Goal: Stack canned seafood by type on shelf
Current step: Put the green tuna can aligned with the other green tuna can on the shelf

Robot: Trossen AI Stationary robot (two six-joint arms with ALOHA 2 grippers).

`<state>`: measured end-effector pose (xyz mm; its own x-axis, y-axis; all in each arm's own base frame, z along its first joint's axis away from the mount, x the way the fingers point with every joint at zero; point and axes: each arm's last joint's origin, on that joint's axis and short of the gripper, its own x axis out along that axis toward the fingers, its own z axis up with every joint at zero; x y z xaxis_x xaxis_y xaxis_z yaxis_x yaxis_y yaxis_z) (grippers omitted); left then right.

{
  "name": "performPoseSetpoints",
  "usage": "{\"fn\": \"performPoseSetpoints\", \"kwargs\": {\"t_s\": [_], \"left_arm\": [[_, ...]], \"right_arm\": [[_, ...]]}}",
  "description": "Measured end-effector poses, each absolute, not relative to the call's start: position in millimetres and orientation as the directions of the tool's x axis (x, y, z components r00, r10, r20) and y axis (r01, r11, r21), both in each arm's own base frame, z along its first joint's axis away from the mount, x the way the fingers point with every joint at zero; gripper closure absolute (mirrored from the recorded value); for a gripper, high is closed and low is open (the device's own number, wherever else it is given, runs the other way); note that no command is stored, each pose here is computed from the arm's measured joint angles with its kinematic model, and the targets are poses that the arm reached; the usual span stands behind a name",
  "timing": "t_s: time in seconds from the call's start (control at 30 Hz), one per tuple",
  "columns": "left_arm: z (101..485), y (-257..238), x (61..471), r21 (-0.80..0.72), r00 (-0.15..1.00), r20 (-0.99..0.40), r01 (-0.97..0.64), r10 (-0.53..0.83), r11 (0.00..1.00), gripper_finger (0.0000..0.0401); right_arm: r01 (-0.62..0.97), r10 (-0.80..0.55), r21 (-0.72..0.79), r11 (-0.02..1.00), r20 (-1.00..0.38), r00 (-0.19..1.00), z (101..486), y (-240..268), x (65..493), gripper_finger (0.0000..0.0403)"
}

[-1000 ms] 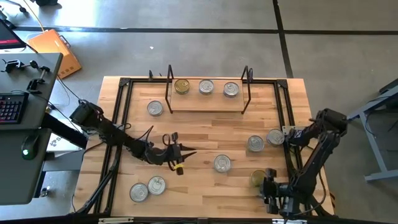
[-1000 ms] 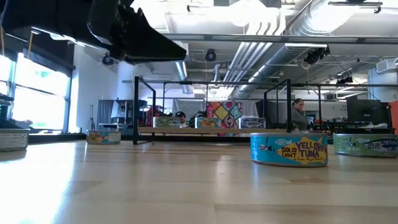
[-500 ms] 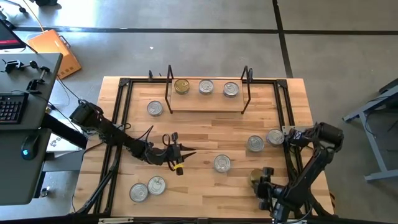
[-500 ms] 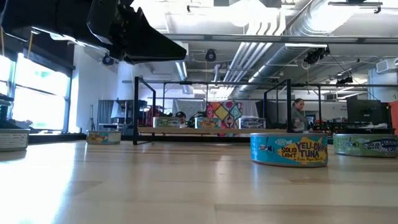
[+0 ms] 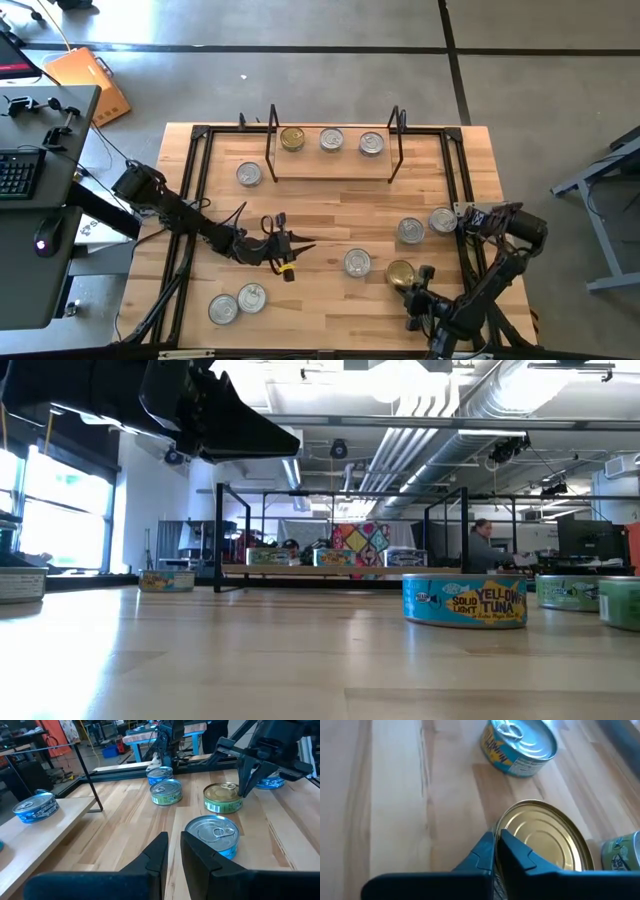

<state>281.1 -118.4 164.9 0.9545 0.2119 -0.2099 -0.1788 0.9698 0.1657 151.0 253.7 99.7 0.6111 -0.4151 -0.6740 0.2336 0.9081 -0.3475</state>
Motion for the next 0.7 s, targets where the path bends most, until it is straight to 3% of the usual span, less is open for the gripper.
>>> {"fn": "performPoseSetpoints", "kwargs": {"t_s": [0.17,0.37,0.7], "left_arm": [[165.4,-118.7,281.1,0.184,0.956,-0.205,-0.174,0.211,0.967,0.0359],[170.6,-120.2,284.2,0.204,0.959,-0.190,-0.170,0.210,0.964,0.0359],[174.5,-121.5,286.9,0.238,0.961,-0.180,-0.163,0.209,0.958,0.0359]], "right_arm": [[0.297,-0.450,-0.341,0.892,-0.597,0.664,99.6,250.6,153.4,0.0403],[0.340,-0.513,-0.388,0.857,-0.570,0.642,102.7,238.2,163.4,0.0401],[0.263,-0.542,-0.505,0.822,-0.550,0.635,131.4,218.2,186.3,0.0401]]}}
